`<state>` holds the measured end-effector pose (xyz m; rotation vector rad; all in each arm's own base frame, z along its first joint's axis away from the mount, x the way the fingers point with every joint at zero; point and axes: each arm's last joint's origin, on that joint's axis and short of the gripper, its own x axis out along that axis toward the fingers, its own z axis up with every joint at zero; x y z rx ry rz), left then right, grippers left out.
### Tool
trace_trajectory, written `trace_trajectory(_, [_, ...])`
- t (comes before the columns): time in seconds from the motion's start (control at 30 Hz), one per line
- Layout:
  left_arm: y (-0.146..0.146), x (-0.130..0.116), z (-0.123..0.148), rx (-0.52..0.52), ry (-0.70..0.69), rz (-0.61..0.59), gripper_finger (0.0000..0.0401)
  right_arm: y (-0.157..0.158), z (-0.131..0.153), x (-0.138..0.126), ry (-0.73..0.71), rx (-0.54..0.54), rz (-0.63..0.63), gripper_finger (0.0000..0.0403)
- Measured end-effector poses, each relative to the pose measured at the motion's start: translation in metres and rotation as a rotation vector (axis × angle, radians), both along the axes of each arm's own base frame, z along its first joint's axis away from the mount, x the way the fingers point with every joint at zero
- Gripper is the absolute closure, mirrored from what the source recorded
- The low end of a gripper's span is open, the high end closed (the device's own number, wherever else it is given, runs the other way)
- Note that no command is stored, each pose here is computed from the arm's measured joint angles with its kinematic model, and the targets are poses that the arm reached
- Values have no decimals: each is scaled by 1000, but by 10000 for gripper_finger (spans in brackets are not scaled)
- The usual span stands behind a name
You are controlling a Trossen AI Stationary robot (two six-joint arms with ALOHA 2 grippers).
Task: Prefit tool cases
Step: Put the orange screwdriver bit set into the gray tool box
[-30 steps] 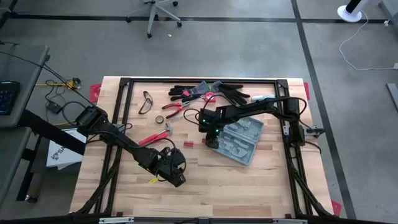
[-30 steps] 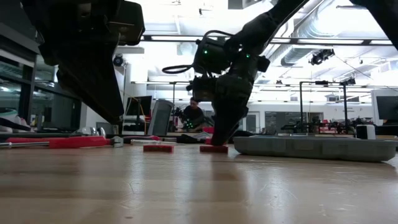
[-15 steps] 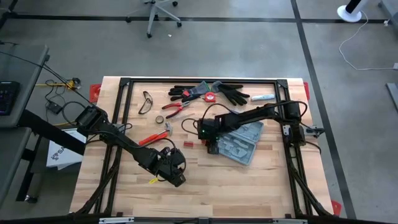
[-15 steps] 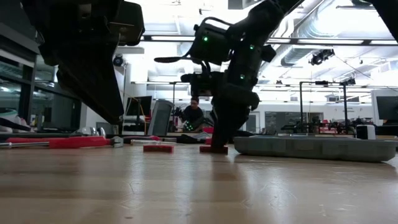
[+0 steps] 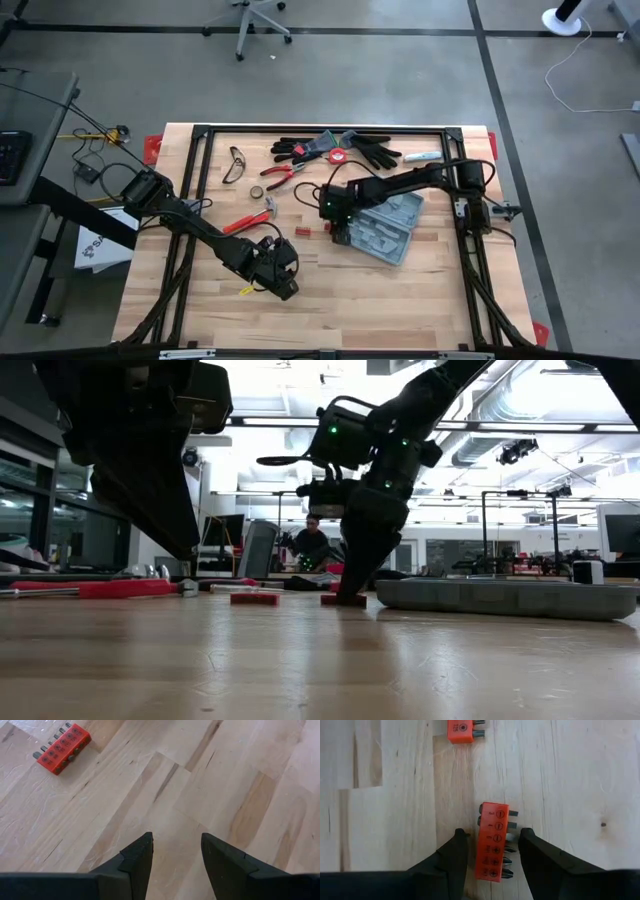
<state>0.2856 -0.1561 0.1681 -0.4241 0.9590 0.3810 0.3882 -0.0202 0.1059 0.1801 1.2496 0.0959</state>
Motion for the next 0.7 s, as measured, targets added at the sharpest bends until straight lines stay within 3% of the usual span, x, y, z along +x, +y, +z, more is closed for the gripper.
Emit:
trace_trajectory(0.33, [0, 0, 0, -1, 0, 1, 243, -22, 1, -3, -4, 109, -32, 238])
trace_trajectory(0.7, [0, 0, 0, -1, 2, 0, 243, -28, 20, -11, -19, 80, -26, 237])
